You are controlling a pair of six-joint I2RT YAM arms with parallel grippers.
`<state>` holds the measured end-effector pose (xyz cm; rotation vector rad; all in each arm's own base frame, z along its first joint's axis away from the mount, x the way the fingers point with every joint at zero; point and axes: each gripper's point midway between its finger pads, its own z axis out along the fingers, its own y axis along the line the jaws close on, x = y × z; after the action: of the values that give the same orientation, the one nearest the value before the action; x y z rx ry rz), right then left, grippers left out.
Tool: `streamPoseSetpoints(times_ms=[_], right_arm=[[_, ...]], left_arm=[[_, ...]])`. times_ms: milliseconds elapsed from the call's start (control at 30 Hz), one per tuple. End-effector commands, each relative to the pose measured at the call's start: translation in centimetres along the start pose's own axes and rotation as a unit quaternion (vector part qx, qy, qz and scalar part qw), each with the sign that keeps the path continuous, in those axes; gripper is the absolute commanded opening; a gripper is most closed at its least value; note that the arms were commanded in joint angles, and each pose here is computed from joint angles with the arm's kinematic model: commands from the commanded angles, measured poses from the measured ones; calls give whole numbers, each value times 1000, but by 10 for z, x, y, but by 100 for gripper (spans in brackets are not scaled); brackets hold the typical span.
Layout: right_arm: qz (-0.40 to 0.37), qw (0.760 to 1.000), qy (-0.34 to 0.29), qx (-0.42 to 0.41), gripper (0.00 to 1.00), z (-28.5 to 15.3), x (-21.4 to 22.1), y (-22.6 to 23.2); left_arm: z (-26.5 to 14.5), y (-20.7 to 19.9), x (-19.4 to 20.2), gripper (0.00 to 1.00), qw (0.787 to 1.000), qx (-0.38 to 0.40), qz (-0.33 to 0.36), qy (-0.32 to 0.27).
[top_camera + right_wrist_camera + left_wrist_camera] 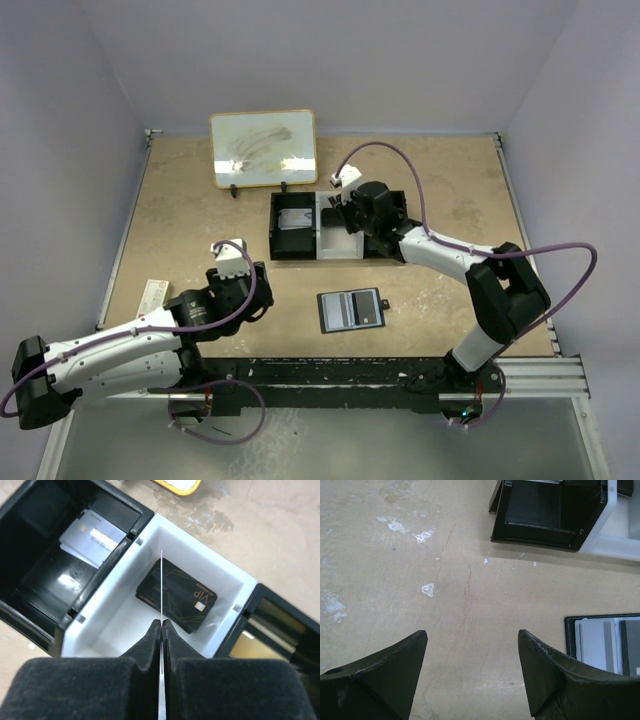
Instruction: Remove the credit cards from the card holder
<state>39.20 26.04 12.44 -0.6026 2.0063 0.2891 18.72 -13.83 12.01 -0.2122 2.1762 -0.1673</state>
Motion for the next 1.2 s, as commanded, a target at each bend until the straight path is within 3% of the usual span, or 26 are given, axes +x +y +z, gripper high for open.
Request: streamPoseSetpoints(times_ms=[0,200,433,1167], right_arm=[[-203,970,-131,1,0,-12,-51,-8],[-328,939,-100,-22,0,1,-33,-6],[-404,910,-62,-60,0,18,-18,-1],[-474,880,8,2,1,59,3,-31]], left_arm=[[-6,-9,-19,71,999,12,-27,-21],[-6,-12,-21,71,999,15,-25,-23],[-7,-16,-25,71,999,18,-27,-25],[-17,-10,-36,71,999,17,-30,-34]])
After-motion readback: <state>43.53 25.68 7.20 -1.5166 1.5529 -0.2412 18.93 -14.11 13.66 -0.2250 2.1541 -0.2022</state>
